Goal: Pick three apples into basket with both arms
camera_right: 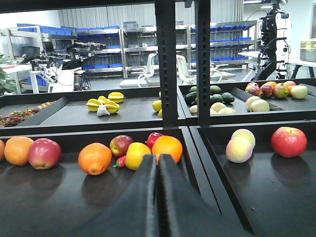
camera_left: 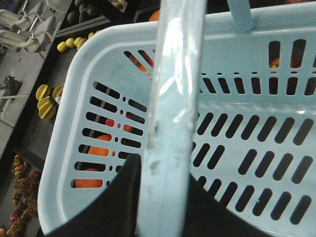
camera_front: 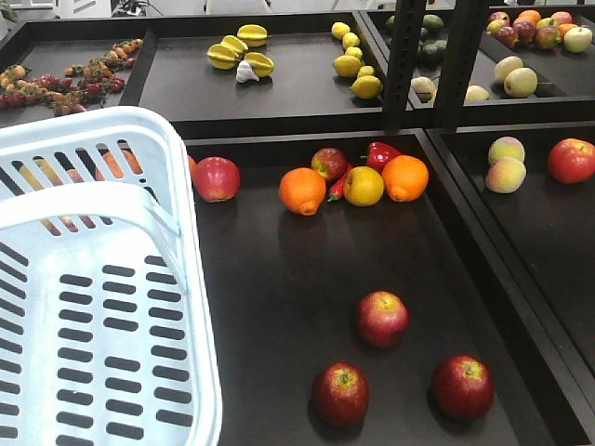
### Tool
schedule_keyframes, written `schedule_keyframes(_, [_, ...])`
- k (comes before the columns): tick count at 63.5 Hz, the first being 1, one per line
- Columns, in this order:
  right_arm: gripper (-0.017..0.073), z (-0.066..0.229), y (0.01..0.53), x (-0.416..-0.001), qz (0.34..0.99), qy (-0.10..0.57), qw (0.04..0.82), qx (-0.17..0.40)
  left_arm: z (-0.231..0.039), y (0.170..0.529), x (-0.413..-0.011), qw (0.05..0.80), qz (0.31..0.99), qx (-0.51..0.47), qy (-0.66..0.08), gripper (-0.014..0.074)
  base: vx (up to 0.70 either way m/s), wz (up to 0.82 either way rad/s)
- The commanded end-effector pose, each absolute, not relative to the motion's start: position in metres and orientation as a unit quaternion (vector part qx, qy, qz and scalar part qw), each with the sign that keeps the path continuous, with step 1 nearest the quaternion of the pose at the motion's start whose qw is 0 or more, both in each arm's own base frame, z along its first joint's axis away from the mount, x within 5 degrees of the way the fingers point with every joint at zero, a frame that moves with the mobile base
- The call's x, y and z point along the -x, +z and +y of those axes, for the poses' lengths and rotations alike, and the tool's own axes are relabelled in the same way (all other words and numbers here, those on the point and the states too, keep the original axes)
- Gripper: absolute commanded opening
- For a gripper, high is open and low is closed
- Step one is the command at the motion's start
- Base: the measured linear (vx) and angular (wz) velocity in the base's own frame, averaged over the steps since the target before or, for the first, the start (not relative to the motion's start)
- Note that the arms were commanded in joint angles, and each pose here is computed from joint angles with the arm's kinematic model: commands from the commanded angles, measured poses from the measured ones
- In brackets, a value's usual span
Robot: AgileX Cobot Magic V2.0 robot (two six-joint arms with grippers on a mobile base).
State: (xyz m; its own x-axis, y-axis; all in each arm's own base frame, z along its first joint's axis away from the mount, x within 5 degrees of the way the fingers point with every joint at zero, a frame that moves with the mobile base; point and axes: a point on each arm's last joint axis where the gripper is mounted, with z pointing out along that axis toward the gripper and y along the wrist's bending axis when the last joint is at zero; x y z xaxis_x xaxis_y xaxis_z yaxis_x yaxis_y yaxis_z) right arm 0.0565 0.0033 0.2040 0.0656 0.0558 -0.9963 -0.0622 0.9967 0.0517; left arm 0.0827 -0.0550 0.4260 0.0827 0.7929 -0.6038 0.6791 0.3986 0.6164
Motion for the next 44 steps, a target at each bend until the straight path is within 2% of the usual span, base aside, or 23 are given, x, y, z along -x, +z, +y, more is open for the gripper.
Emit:
schedule_keyframes(1, [-0.0009,0.0032,0.2064,-0.0557,0.657,0.036,0.753,0.004,-0.0554,0.4435,-0.0816,0.549,0.65,-0.523,0.053,-0.0007,0.01,-0.01])
schedule_keyframes(44, [-0.0009,0.0032,0.2064,-0.0557,0.657,0.036,0.753,0.004,-0.0554,0.4435,-0.0816,0.549,0.65,-0.523,0.053,-0.0007,0.03,0.11])
